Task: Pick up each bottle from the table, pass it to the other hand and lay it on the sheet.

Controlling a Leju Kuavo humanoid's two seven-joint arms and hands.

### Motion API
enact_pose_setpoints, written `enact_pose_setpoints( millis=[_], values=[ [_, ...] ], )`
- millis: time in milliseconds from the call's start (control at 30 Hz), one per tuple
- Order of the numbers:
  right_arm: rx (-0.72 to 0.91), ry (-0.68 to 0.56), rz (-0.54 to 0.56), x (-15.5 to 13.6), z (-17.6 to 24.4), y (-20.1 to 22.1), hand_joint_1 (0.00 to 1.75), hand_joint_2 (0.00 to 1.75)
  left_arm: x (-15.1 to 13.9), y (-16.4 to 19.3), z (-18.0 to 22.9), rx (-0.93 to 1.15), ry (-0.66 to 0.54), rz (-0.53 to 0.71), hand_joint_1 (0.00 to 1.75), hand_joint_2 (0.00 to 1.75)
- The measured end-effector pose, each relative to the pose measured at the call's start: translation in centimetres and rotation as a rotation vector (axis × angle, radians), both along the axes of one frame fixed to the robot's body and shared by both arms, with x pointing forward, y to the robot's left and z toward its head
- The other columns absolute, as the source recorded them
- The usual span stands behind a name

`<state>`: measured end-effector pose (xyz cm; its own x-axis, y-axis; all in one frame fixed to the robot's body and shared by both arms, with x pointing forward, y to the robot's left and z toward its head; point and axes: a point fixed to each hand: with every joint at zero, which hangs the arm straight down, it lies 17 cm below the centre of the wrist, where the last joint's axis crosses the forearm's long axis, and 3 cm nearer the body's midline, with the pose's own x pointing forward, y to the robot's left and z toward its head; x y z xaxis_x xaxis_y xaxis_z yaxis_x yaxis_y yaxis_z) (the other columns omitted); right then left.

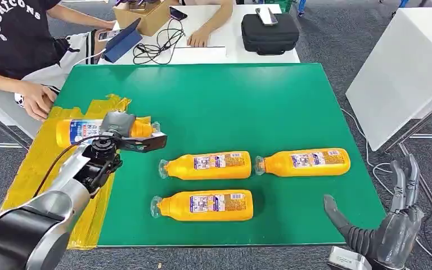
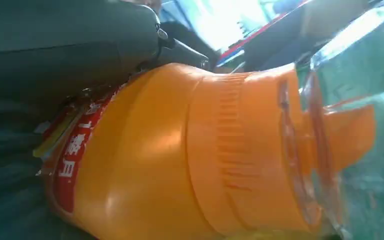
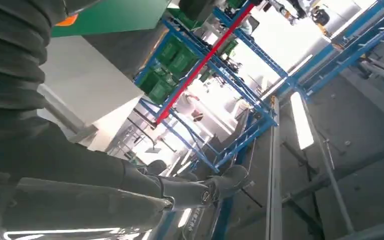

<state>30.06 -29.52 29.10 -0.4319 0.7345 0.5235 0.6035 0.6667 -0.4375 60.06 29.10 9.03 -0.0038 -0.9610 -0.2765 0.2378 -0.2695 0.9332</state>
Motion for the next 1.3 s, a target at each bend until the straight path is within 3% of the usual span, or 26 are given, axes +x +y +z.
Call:
enact_pose_setpoints(
  millis=[400, 433, 467, 633, 1300],
  values=[
    [0.007, -0.012, 0.010, 1.4, 0.5, 0.3, 0.00, 1.75, -1.7, 6.4, -2.5, -0.041, 0.035, 0.144, 1.75, 1.75],
    [0.010, -0.013, 0.011, 1.5, 0.5, 0.4, 0.00, 1.75, -1.9, 7.0, -2.8, -0.045, 0.037, 0.153, 0.44, 1.75],
    [0.012, -0.012, 0.014, 1.7, 0.5, 0.4, 0.00, 1.75, -2.1, 7.6, -3.0, -0.049, 0.038, 0.163, 0.00, 1.75],
    [0.027, -0.013, 0.036, 2.7, 0.5, 0.9, 0.00, 1.75, -3.1, 8.9, -4.5, -0.091, 0.056, 0.159, 0.00, 1.75],
    [0.033, 0.013, 0.074, 4.5, -0.6, 1.3, 0.00, 1.75, -4.3, 6.3, -6.7, -0.327, 0.069, 0.045, 0.00, 1.75]
  ],
)
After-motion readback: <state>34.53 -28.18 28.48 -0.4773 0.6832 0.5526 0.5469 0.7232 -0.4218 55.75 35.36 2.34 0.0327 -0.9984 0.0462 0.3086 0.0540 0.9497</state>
